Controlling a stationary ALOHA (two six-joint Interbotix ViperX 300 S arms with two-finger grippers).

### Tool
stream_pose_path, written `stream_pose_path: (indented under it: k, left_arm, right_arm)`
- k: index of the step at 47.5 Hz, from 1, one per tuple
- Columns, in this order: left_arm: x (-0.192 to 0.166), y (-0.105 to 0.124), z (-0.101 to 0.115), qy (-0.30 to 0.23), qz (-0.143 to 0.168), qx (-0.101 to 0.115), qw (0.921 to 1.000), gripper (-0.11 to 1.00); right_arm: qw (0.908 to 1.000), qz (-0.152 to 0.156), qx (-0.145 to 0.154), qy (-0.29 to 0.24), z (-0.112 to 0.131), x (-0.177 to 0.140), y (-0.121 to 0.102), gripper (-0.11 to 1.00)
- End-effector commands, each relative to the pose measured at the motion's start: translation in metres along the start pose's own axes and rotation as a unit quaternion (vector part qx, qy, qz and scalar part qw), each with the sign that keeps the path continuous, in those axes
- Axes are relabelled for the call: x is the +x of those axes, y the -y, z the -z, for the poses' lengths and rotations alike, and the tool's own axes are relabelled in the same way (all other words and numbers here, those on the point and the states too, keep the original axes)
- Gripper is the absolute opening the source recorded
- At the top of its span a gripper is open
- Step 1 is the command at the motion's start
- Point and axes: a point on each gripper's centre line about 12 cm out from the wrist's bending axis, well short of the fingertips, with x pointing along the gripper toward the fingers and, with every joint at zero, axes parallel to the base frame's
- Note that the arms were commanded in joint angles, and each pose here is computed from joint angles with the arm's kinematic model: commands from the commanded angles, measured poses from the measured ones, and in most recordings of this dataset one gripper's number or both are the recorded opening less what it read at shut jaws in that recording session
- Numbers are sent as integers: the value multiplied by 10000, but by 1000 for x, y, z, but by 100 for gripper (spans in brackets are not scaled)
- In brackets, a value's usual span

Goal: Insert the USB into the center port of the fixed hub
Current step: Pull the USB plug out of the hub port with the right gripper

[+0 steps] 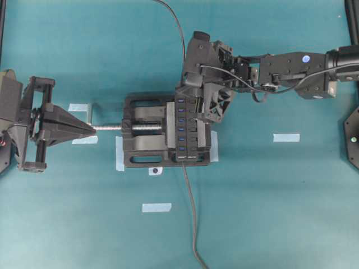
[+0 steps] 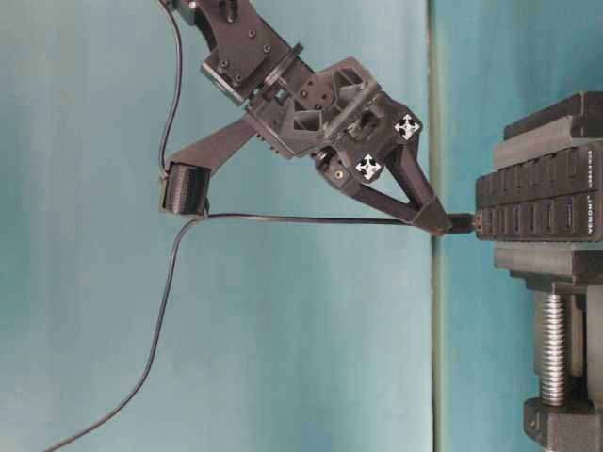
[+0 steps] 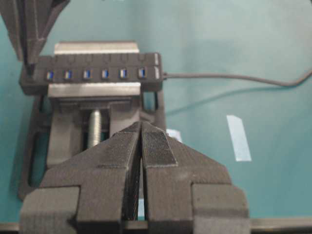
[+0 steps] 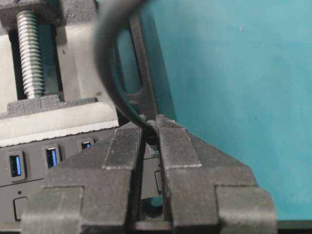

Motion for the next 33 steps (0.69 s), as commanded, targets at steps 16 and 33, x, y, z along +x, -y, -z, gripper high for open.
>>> stream_pose_path:
  k: [16,33]
  left_arm:
    - [0,1,-12,184,10,-13,9998,0]
    - [0,1,-11,184,10,-13,9998,0]
  right_arm:
    - [9998,-26,-32,191,-28,-27,-7,9]
    - [9992,-52,-59,400,-41,-43,-10,9]
